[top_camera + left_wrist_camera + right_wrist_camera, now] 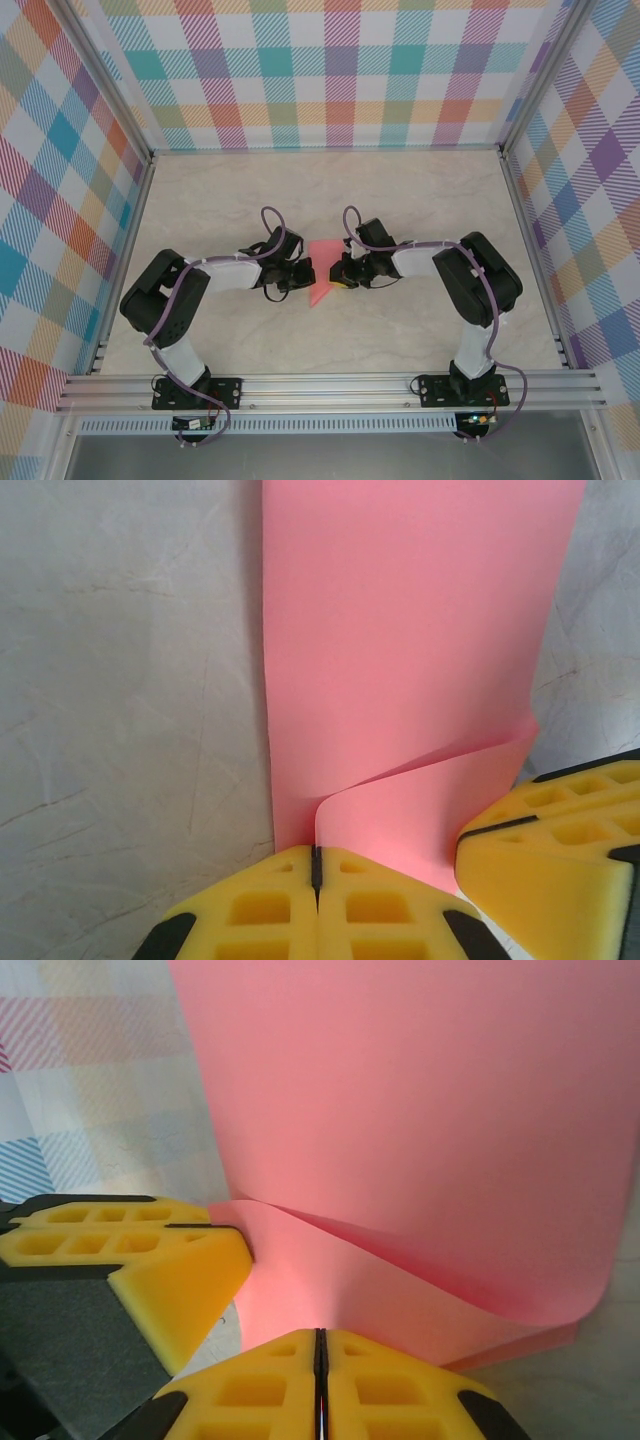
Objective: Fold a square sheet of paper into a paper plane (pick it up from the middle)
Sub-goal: Third fold the triangle at the center of the table.
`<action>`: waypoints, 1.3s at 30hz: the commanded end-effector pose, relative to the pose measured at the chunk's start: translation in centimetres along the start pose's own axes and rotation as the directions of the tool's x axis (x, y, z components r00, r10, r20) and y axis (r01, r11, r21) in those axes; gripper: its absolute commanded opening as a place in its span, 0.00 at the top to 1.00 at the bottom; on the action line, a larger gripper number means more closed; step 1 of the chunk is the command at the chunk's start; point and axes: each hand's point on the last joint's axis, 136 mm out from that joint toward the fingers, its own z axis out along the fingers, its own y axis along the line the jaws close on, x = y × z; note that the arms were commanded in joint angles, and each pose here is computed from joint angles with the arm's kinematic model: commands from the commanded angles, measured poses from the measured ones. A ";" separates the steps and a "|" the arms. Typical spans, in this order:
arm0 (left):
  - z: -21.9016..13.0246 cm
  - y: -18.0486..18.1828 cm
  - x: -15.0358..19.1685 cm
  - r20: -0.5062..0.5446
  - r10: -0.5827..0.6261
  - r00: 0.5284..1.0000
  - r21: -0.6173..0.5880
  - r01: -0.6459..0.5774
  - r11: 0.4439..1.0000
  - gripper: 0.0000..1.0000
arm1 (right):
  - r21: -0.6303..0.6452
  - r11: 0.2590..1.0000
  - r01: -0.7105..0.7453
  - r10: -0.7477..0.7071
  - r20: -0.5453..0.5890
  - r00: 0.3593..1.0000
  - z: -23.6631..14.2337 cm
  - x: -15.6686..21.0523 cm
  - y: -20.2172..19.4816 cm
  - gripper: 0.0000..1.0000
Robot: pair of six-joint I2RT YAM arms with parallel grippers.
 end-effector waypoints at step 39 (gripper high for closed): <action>-4.6 -1.6 -0.8 0.100 -0.045 0.994 0.024 0.043 0.999 0.72 | 0.185 0.979 -0.081 0.085 -0.017 0.996 0.8 0.6 -4.3 0.92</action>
